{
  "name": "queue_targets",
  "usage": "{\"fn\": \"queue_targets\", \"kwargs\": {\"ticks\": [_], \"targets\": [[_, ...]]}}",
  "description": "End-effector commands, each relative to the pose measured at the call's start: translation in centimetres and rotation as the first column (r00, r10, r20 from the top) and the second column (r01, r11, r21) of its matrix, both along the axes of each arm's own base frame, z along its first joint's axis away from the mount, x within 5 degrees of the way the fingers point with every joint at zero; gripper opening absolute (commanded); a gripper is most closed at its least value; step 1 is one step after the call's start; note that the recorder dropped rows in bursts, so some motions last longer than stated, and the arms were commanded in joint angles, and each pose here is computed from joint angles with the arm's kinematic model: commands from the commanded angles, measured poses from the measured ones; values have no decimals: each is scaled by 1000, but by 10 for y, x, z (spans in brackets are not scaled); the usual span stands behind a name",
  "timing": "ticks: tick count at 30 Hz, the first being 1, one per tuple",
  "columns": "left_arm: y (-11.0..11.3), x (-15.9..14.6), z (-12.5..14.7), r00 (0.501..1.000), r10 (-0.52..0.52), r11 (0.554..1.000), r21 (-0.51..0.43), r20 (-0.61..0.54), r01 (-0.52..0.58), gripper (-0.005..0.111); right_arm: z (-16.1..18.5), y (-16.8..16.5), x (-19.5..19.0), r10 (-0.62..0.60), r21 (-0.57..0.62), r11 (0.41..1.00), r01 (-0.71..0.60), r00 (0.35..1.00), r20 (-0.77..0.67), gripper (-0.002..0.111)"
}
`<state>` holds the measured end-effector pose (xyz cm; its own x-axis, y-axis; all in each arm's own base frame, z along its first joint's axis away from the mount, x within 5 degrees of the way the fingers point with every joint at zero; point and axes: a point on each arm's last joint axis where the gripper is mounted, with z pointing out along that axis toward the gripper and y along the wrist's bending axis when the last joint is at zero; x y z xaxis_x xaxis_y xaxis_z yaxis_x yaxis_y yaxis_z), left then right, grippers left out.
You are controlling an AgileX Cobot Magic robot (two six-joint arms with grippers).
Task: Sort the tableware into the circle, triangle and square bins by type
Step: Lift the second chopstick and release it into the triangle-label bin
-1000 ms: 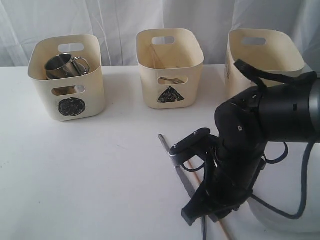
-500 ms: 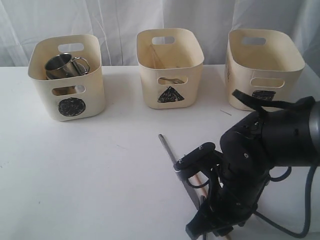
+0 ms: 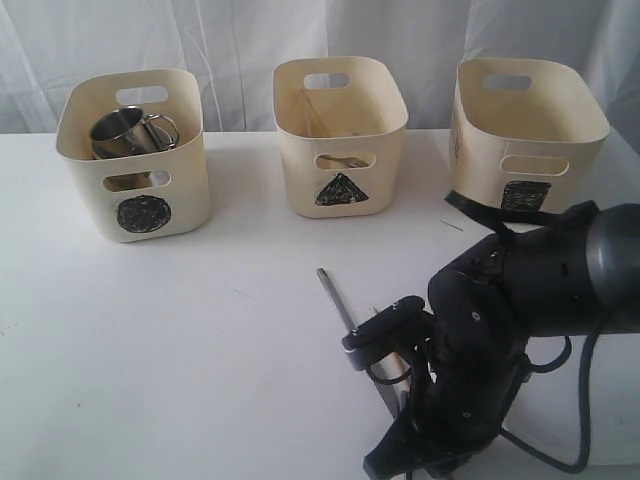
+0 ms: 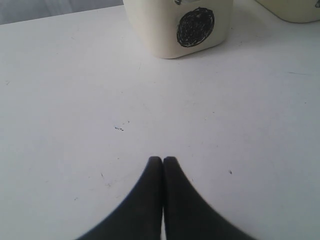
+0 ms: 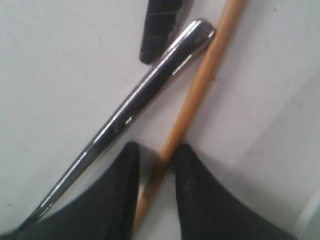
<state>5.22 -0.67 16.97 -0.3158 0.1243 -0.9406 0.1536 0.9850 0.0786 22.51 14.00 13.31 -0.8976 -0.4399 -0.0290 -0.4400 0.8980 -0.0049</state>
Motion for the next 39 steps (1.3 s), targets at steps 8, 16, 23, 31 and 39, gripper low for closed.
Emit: {"fn": "queue_targets", "kwargs": {"ticks": [8,16,23,31,39], "targets": [[0,0,-2,1000,-1,1000,-10,-5,1,0,16,1,2,-46,67,997,40,994,97,0],[0,0,-2,1000,-1,1000,-10,-5,1,0,54,5,8,-85,216,976,19,950,300,0],[0,0,-2,1000,-1,1000,-10,-5,1,0,107,7,49,-159,343,937,-61,801,577,0],[0,0,-2,1000,-1,1000,-10,-5,1,0,146,-4,124,-241,375,914,-153,539,807,0],[0,0,-2,1000,-1,1000,-10,-5,1,0,160,-4,197,-266,356,916,-183,386,884,0]]}}
